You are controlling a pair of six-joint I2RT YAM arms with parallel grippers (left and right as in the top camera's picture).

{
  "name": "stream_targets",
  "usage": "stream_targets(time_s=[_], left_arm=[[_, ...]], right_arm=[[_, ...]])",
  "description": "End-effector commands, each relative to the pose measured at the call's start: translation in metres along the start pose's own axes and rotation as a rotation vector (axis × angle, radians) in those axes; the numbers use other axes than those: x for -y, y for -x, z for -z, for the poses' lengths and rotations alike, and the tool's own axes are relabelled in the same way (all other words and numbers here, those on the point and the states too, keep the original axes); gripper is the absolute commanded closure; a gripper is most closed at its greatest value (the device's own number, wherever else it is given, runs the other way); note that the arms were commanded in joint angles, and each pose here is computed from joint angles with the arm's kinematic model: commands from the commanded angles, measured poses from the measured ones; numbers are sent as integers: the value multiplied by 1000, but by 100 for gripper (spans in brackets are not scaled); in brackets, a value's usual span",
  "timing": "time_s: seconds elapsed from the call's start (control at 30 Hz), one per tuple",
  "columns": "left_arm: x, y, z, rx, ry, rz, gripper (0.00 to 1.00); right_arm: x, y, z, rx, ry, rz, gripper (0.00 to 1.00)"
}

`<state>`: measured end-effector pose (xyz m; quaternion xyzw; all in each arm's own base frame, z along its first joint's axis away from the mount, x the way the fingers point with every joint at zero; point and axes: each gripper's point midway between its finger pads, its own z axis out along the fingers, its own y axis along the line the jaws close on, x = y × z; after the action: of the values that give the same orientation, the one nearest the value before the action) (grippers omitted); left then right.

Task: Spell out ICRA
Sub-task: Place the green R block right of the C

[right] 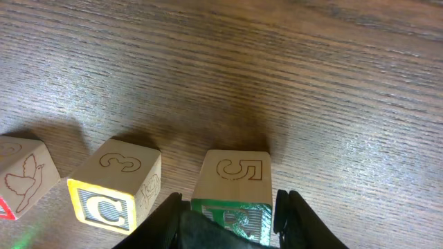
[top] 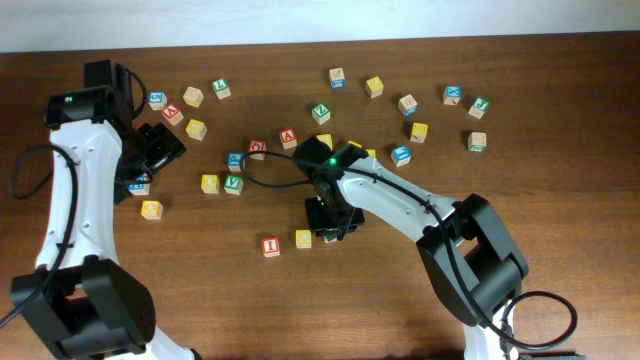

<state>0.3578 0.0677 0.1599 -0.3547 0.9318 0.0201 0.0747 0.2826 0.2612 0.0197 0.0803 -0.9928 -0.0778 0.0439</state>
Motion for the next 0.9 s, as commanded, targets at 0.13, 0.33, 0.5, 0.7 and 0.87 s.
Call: stream_targets(time_s=[0.13,0.33,0.5,0.7,0.87], left_arm=[[-1,2,6,16,-8,15,1],[-1,2,6,16,-9,15,1],[-1,2,6,16,-9,15,1],[-1,2,6,16,-8,15,1],[-1,2,6,16,-8,15,1]], right_arm=[[-7,-13,0,-50,31,-49,68],[-5,-13,0,-50,23,-71,61],[-9,19,49,69,-39,6,50],[-43,130,142,564,-20,227,5],[-59,178,122,688,-22,370,1]])
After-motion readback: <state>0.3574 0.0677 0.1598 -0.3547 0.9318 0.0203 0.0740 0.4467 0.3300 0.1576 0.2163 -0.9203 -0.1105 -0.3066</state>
